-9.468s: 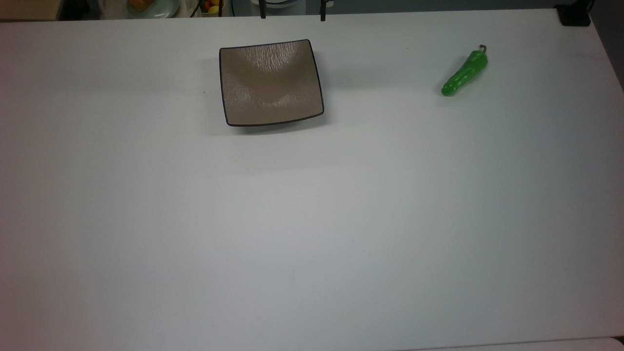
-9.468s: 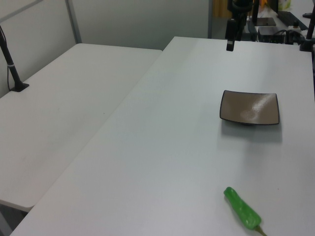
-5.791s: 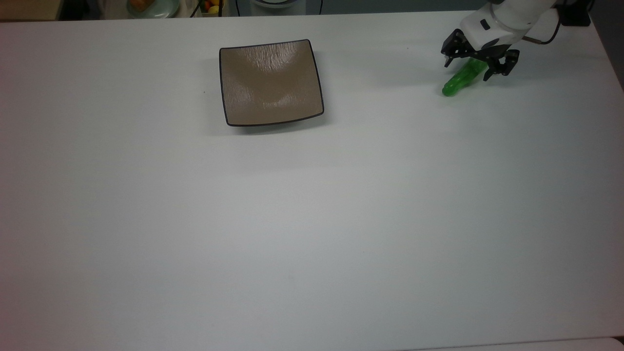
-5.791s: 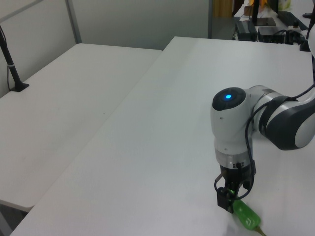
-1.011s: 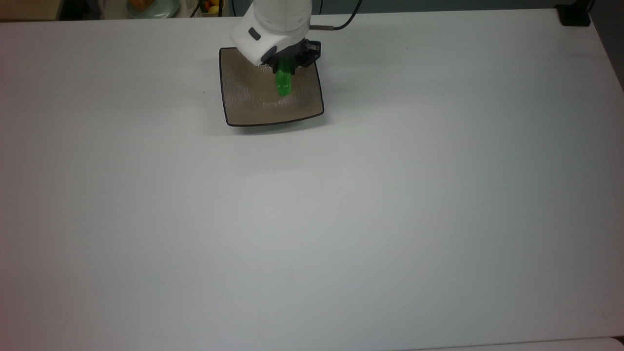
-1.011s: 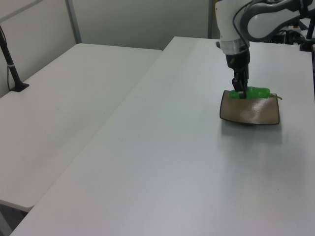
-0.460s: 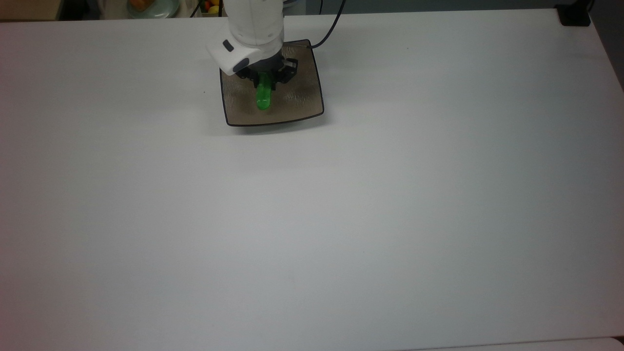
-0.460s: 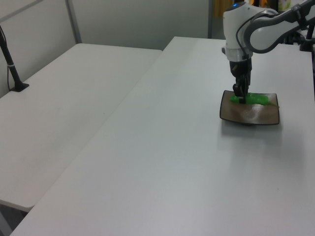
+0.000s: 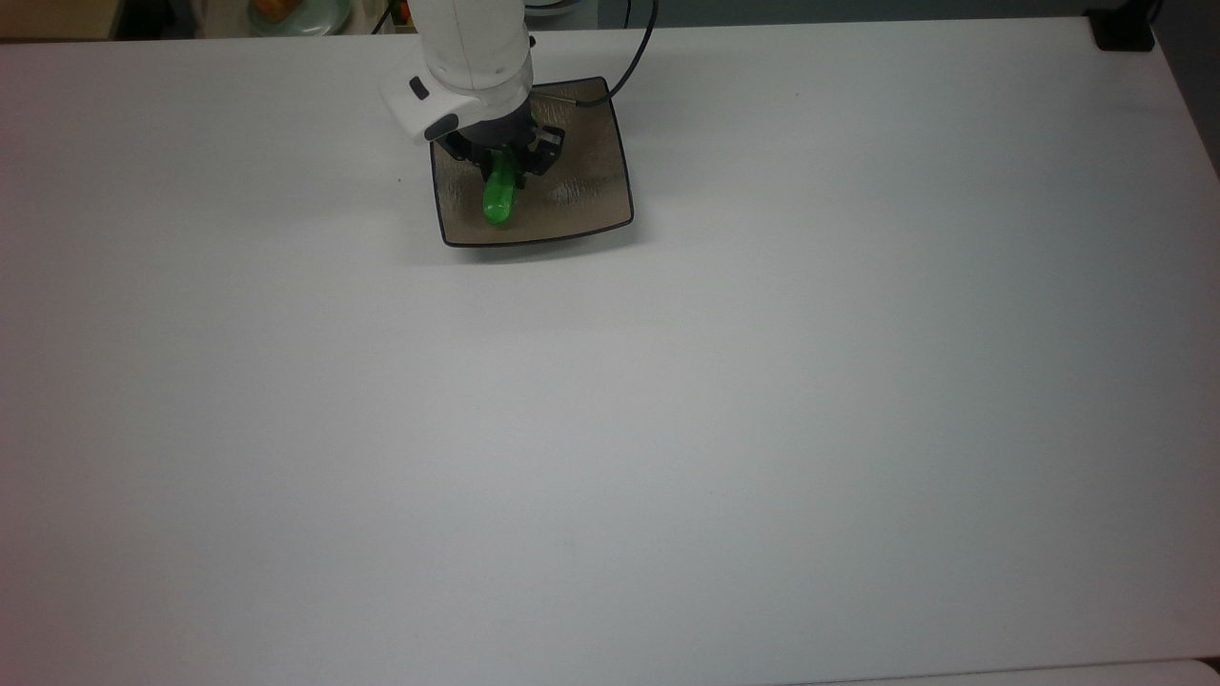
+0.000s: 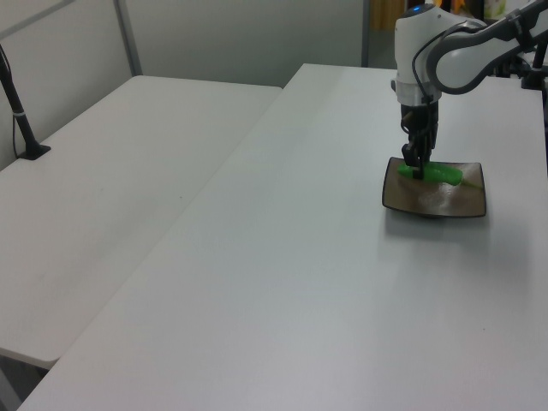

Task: Chili peppers are placed on a ceramic plate
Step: 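Lower the chili pepper onto the plate and open the gripper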

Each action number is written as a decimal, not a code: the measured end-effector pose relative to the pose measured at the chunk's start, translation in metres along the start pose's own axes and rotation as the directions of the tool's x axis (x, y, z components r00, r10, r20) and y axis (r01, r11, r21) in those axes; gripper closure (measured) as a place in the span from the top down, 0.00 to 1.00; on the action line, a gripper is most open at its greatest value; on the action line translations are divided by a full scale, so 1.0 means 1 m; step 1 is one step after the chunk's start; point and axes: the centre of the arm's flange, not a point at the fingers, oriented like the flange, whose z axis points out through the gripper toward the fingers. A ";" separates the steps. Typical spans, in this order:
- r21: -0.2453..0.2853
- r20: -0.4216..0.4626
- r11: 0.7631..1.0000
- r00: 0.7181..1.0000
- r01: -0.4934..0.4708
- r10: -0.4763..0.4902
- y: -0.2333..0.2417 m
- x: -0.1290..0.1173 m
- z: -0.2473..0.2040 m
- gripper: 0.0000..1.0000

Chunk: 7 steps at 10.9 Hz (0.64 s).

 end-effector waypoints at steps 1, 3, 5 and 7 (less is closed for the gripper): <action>0.012 0.003 1.000 1.000 -0.007 0.007 -0.001 0.000 0.000 0.34; 0.023 0.012 1.000 1.000 -0.017 0.017 -0.001 -0.001 0.003 0.34; 0.029 0.027 0.999 0.999 -0.025 0.024 -0.002 -0.001 0.010 0.34; 0.026 0.040 0.998 0.997 -0.060 0.059 -0.002 0.000 0.017 0.34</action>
